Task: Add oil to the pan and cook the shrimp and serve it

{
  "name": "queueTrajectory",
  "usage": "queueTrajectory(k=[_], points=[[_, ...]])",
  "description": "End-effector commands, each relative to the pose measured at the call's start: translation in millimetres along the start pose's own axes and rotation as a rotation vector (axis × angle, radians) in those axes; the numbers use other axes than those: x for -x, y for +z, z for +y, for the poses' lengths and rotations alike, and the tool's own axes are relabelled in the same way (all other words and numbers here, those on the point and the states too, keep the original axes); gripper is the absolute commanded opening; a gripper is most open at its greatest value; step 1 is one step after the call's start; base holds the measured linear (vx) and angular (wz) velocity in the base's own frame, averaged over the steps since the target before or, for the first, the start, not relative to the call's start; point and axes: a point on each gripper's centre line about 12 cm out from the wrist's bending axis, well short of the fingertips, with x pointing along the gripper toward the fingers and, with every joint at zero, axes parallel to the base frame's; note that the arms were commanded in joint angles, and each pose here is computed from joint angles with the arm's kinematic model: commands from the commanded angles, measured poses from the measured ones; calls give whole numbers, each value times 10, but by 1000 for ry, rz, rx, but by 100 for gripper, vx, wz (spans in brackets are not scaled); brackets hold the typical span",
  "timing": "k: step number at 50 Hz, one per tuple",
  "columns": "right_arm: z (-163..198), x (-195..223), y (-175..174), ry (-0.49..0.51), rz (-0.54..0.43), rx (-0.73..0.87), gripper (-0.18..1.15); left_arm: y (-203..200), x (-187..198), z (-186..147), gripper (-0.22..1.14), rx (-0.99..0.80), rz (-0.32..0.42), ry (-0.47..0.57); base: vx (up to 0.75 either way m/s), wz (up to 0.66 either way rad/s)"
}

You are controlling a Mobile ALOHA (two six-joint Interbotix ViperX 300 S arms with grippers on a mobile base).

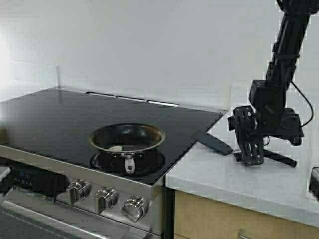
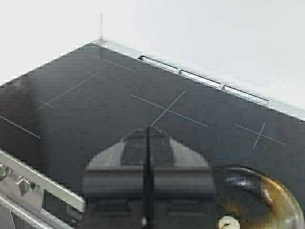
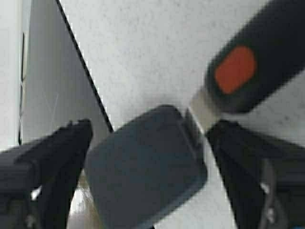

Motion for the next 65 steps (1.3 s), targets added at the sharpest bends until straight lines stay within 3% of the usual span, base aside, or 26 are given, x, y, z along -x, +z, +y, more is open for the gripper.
queueTrajectory(k=[1,41,65], points=[[-16,-12,28,-30,-11,-13,104,48,-14,-2,3,2,-12,0,0,0],[-181,-204,264,-47,-68,-59,104,41,-13,-4,3,3,-11,-1,0,0],[-287,-221,248,-167,-46,-86,102,48,-14,-2,3,2,-12,0,0,0]])
